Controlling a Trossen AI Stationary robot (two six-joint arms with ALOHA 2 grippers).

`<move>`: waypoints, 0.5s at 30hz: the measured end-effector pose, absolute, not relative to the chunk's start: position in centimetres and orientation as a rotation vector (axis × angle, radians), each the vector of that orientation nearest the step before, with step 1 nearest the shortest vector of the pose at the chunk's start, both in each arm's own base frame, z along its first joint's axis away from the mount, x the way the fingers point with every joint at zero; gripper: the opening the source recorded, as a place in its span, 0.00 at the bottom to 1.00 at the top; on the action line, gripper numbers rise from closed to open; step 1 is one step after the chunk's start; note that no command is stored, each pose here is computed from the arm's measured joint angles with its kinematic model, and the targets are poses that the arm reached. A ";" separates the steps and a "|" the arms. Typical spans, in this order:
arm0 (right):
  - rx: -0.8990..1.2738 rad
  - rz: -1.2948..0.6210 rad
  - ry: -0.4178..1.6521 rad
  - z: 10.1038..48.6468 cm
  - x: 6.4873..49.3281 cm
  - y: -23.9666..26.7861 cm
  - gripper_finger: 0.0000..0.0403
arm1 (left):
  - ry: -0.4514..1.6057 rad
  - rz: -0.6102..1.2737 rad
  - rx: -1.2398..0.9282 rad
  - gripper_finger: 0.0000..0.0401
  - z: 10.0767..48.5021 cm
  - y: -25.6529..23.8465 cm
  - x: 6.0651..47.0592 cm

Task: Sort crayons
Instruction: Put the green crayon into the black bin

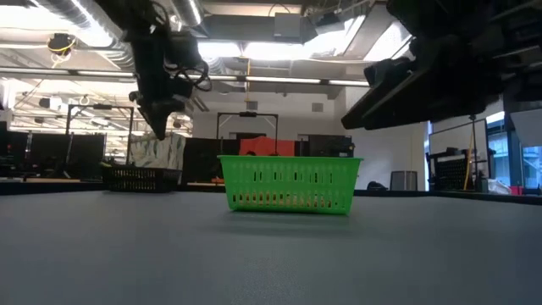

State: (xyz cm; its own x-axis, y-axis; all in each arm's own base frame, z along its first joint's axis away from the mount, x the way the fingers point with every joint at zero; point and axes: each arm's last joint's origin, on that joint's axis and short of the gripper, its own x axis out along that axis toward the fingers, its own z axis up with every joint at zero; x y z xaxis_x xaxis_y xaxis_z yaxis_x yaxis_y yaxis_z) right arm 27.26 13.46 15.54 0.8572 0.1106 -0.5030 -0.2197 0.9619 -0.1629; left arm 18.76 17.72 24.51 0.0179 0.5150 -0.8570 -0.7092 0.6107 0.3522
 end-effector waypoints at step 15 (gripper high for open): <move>-0.213 0.166 0.508 15.6 27.5 13.2 0.40 | 1.217 1.002 -0.111 0.05 21.5 21.8 14.7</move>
State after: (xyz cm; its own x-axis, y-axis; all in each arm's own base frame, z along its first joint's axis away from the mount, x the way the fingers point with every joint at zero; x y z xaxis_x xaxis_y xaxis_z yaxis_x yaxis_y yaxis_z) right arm 27.45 13.15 15.60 0.8611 0.1040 -0.4976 -0.2095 0.9645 -0.1609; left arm 14.70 21.77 21.48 -0.0040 0.5792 -0.8152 -0.6887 0.5895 0.4222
